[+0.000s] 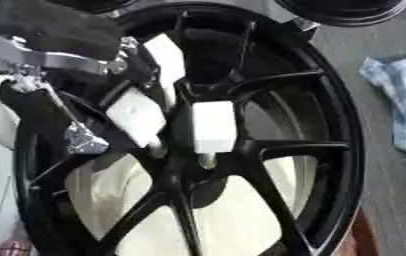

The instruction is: Pull the pin out of the wheel hub.

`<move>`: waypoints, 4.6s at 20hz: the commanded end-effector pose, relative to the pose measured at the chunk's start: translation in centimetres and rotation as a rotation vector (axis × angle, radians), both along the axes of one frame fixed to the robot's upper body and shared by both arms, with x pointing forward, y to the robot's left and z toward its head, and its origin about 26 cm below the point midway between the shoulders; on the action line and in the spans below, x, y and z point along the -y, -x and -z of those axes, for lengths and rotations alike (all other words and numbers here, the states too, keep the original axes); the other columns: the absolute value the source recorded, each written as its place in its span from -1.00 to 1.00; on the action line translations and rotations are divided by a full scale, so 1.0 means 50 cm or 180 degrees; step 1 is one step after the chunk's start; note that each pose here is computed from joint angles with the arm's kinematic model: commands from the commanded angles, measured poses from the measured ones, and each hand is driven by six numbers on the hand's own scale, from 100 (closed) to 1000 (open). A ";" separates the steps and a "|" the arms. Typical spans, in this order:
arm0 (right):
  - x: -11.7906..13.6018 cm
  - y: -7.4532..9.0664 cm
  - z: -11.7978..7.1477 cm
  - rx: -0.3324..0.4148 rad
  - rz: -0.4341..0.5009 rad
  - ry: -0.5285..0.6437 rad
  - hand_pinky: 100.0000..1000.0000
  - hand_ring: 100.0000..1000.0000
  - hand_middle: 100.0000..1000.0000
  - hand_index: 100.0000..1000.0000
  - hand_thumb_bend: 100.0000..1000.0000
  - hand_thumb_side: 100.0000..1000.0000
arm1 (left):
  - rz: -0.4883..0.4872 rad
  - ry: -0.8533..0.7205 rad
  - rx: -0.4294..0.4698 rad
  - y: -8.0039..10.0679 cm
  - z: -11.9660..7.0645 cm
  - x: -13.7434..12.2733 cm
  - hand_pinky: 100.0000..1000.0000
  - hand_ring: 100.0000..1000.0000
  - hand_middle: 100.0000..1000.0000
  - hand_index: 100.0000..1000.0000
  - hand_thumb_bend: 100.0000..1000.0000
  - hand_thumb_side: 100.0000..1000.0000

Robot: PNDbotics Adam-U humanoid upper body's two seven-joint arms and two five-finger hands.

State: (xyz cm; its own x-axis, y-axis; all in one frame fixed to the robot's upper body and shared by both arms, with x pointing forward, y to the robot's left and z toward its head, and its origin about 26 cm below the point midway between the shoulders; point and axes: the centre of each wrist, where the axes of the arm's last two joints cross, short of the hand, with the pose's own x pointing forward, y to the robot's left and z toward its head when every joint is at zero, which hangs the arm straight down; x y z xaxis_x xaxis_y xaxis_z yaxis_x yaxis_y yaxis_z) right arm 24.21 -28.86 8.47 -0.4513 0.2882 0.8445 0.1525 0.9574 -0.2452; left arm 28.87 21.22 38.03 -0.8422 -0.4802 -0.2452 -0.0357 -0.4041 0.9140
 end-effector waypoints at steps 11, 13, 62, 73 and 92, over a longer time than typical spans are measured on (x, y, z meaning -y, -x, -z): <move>0.001 0.001 -0.006 0.0018 0.0017 0.0007 0.32 0.04 0.22 0.63 -1.00 0.31 | 0.0073 0.0059 0.0100 0.016 -0.026 0.003 0.13 -0.23 -0.42 -0.09 -1.00 -0.72; 0.001 0.001 -0.006 0.0013 0.0017 0.0005 0.32 0.04 0.22 0.64 -1.00 0.32 | 0.0109 0.0101 0.0124 0.022 -0.034 0.003 0.10 -0.26 -0.48 -0.17 -1.00 -0.72; 0.037 0.025 0.012 0.0113 0.0385 -0.0147 0.33 0.05 0.24 0.65 -1.00 0.16 | -0.1970 0.2716 0.0522 0.004 0.081 -0.444 0.13 -0.27 -0.52 -0.15 -1.00 -0.66; 0.033 0.024 0.012 0.0136 0.0338 -0.0222 0.34 0.06 0.24 0.65 -1.00 0.14 | -0.2439 0.2479 0.0327 0.006 0.212 -0.419 0.74 0.72 0.67 0.90 -1.00 0.50; 0.058 0.017 -0.009 0.0332 0.0231 -0.0244 0.33 0.06 0.25 0.65 -1.00 0.04 | -0.0128 0.5761 -0.0023 0.010 0.275 -0.246 0.31 0.04 -0.03 0.37 -1.00 0.06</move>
